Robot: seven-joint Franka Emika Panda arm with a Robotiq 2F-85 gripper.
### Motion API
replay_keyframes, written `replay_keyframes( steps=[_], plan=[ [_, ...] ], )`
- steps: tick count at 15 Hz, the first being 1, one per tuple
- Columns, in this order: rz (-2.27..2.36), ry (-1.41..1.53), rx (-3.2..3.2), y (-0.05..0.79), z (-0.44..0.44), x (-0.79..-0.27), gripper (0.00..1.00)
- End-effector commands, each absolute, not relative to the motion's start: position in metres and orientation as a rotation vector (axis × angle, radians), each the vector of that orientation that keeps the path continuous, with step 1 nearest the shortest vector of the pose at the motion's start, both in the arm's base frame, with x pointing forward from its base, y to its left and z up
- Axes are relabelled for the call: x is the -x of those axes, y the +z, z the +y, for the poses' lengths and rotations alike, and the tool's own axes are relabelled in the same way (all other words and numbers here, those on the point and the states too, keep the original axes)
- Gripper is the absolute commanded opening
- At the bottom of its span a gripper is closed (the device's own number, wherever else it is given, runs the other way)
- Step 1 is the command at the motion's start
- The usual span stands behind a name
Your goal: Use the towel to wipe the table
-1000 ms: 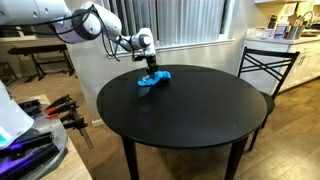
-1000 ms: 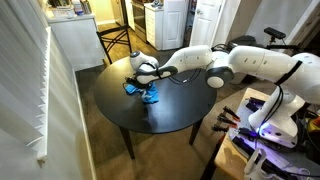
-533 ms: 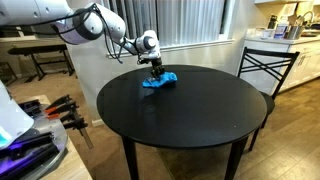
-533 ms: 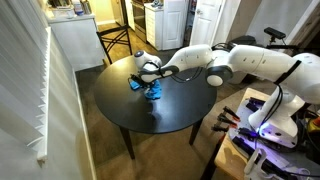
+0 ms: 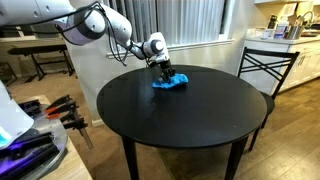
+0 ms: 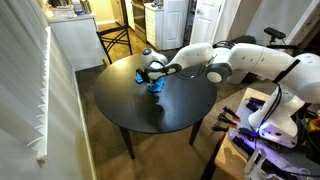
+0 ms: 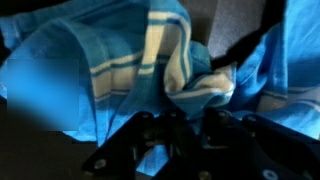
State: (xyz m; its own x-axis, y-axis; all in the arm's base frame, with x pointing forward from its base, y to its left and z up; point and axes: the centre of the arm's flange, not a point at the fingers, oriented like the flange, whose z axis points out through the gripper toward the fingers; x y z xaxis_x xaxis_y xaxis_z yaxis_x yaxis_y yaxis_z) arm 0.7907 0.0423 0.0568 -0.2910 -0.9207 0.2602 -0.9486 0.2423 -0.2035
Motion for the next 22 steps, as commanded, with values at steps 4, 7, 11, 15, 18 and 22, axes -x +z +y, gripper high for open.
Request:
replay_keyframes(
  steps=[4,7,11,15,18,22],
  plan=[
    [-2.574,0.665,-1.52,0.045,-0.031,-0.838,0.05],
    [-2.605,0.699,-1.399,0.046,-0.062,-0.818,0.05],
    [-2.538,0.615,-1.323,0.024,-0.076,-0.776,0.05],
    [-2.329,0.521,-1.42,0.027,-0.033,-0.749,0.06],
    [-2.21,0.465,-1.548,0.029,0.017,-0.743,0.06],
    [-2.066,0.427,-1.769,0.028,0.103,-0.747,0.06]
  ],
)
